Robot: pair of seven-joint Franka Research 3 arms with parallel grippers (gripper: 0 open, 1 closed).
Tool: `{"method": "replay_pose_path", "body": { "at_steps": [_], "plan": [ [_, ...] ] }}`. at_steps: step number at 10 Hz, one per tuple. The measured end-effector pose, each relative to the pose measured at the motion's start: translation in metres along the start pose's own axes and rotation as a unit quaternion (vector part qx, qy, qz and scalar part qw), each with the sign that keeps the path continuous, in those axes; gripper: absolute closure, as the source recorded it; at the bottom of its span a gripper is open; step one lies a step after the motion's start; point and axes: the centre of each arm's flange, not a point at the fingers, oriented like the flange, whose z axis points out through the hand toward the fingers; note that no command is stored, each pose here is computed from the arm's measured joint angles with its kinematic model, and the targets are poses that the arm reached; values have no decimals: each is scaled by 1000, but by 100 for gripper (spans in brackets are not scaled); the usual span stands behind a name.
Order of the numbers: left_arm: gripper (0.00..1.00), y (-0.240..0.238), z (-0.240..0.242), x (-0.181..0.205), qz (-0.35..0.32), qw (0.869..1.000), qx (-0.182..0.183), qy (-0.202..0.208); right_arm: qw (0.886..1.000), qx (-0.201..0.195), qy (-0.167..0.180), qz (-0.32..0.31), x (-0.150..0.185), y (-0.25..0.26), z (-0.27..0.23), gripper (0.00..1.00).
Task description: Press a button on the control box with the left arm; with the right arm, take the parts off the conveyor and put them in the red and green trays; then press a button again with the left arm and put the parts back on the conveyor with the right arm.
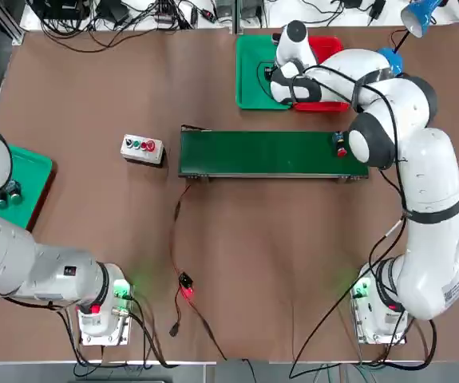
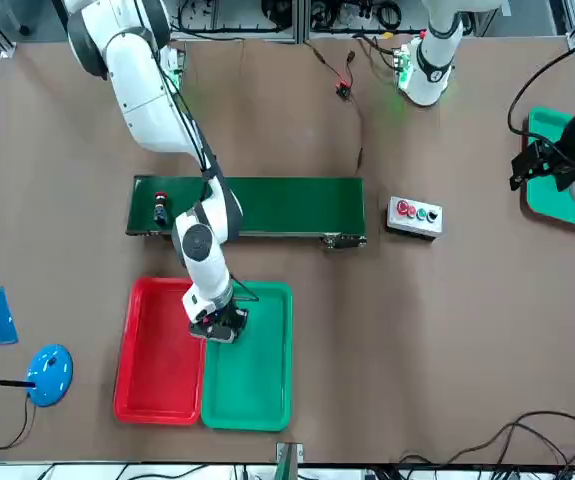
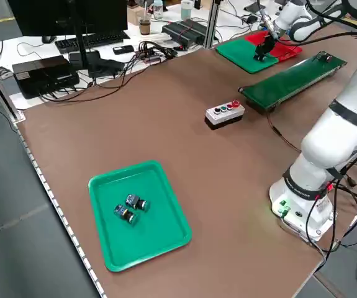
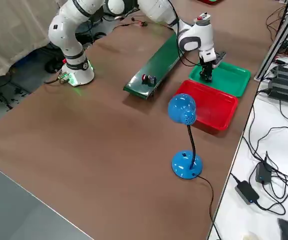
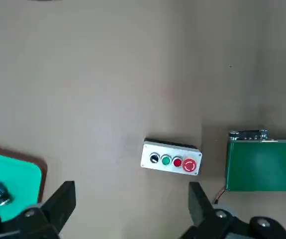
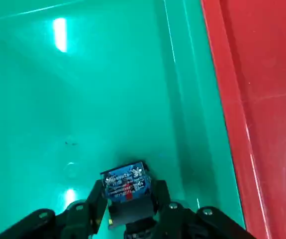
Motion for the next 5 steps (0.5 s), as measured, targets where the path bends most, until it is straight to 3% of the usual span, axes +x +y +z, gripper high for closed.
{"method": "replay_pose_path", "body": {
  "at_steps": [2, 5],
  "plan": [
    [0, 0, 0, 0, 0, 1000, 0, 0, 1000, -3, -4, 1, 4, -3, -5, 54],
    [0, 5, 0, 0, 4, 1000, 0, 0, 999, -23, -36, -1, 7, -13, -34, 54]
  ]
}}
